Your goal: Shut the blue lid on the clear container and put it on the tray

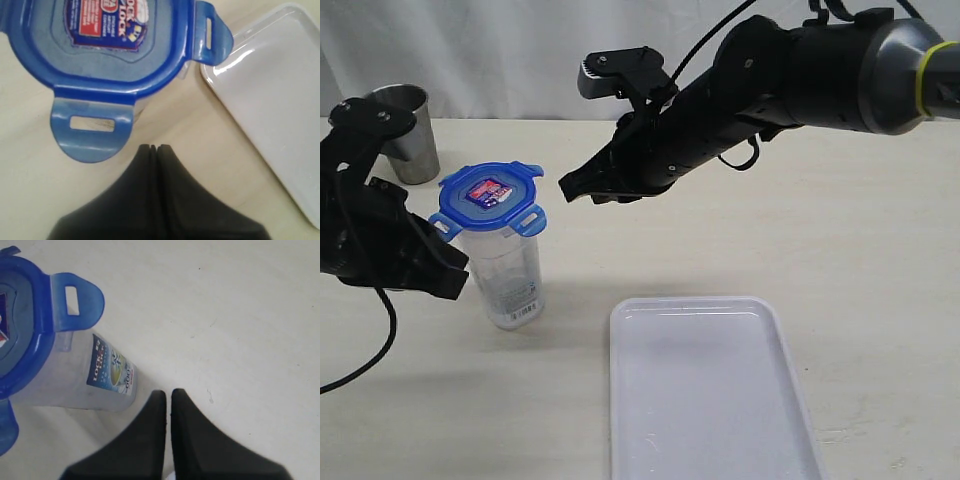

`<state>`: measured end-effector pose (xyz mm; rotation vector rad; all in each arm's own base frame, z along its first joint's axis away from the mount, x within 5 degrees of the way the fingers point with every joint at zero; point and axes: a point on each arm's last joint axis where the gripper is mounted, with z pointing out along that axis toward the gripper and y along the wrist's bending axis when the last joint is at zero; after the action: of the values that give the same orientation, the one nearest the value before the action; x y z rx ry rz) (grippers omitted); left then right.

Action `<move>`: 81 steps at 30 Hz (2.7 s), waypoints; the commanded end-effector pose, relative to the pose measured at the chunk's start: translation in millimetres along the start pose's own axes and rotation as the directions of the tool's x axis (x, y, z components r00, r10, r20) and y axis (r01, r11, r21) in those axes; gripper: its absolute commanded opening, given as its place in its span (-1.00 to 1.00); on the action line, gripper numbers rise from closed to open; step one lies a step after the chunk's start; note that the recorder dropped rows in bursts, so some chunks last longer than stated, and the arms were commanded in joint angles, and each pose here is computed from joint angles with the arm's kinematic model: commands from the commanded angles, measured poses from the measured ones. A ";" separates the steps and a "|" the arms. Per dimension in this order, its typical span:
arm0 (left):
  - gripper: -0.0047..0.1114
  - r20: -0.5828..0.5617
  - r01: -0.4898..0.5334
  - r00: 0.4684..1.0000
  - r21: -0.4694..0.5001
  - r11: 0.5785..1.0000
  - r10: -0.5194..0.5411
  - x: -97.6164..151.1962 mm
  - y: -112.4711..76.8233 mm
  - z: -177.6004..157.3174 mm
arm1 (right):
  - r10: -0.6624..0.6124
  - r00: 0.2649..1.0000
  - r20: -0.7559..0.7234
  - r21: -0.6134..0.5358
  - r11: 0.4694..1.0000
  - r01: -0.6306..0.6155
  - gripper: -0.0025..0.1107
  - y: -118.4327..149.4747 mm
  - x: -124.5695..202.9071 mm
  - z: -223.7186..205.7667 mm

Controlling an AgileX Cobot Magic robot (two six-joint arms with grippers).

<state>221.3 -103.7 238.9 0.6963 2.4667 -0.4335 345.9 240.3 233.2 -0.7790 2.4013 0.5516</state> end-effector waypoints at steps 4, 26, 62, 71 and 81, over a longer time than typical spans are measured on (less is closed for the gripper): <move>-0.92 -0.015 0.005 1.000 -0.009 1.000 -0.005 2.1 0.4 0.8 | -0.038 0.999 0.010 -0.026 0.999 0.039 -0.88 18.5 -1.4 -1.4; -0.92 0.184 0.064 0.982 -0.111 0.992 -0.043 21.5 -9.9 -56.0 | -0.044 0.997 0.059 -0.038 0.998 0.046 -0.88 32.5 -5.0 1.3; -0.92 0.385 0.120 0.921 -0.137 0.983 -0.059 39.2 -14.8 -79.5 | -0.081 0.997 0.014 -0.005 0.997 0.081 -0.88 52.6 -3.7 -22.1; -0.92 0.385 0.122 0.921 -0.135 0.983 -0.062 39.2 -14.9 -79.5 | -0.134 0.991 -0.010 0.007 0.991 0.134 -0.88 73.4 1.4 -18.6; -0.92 0.380 0.122 0.923 -0.133 0.984 -0.063 39.6 -15.1 -79.3 | -0.134 0.991 -0.004 0.037 0.990 0.134 -0.88 70.8 0.5 -19.4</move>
<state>151.8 -65.8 282.5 0.4076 2.1496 -0.3535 293.1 283.8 257.6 -0.9162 2.3641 0.4649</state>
